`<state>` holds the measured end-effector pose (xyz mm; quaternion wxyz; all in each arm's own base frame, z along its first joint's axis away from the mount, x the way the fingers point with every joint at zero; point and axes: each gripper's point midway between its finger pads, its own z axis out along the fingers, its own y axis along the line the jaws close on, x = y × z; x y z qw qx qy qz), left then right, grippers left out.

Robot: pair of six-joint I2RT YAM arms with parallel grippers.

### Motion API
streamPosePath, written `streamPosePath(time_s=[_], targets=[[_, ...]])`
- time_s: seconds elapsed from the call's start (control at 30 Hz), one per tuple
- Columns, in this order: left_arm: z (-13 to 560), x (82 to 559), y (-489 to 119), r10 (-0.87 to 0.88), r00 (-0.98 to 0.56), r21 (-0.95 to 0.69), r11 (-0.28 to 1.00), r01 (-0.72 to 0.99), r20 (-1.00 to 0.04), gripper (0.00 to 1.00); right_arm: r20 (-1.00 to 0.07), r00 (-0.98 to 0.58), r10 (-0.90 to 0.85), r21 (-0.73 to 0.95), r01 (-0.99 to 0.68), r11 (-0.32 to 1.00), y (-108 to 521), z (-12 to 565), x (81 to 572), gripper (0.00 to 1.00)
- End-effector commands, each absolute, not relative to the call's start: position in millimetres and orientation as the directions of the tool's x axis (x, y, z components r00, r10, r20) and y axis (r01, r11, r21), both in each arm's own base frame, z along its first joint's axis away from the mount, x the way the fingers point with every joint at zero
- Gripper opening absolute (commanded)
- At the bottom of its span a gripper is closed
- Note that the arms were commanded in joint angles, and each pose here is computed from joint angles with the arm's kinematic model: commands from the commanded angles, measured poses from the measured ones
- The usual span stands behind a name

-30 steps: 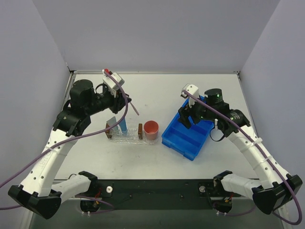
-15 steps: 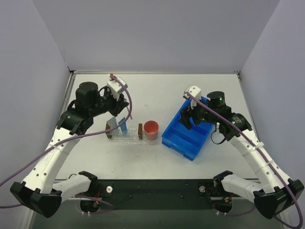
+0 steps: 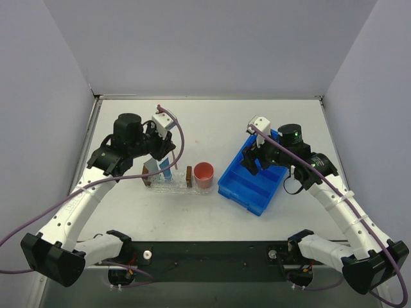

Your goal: Prepare toiletry sets of a toothbrush and toothpaste on the tray

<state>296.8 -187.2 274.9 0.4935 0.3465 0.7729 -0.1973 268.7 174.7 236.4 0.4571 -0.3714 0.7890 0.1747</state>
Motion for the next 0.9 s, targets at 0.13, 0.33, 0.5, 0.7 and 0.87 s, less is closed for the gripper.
streamPosePath(time_s=[0.13,0.33,0.5,0.7,0.87], targets=[[269.3,308.1,-196.0,0.336,-0.240,0.050,0.667,0.744,-0.911,0.00,-0.869,-0.287,-0.403,-0.063,-0.743,0.666,176.7,242.2,273.7,0.68],[260.9,310.3,-199.3,0.340,-0.247,0.042,0.659,0.751,-0.908,0.00,-0.868,-0.290,-0.402,-0.060,-0.744,0.666,177.2,240.9,274.0,0.67],[252.1,311.1,-202.1,0.340,-0.258,0.030,0.653,0.756,-0.905,0.00,-0.869,-0.289,-0.402,-0.061,-0.744,0.666,177.2,240.6,273.9,0.67],[240.2,310.9,-204.2,0.341,-0.277,0.011,0.648,0.761,-0.898,0.00,-0.869,-0.291,-0.401,-0.062,-0.740,0.670,175.4,239.0,273.7,0.68],[235.6,312.0,-206.4,0.336,-0.275,0.008,0.646,0.764,-0.901,0.00,-0.870,-0.289,-0.400,-0.061,-0.742,0.668,176.1,239.5,273.9,0.67]])
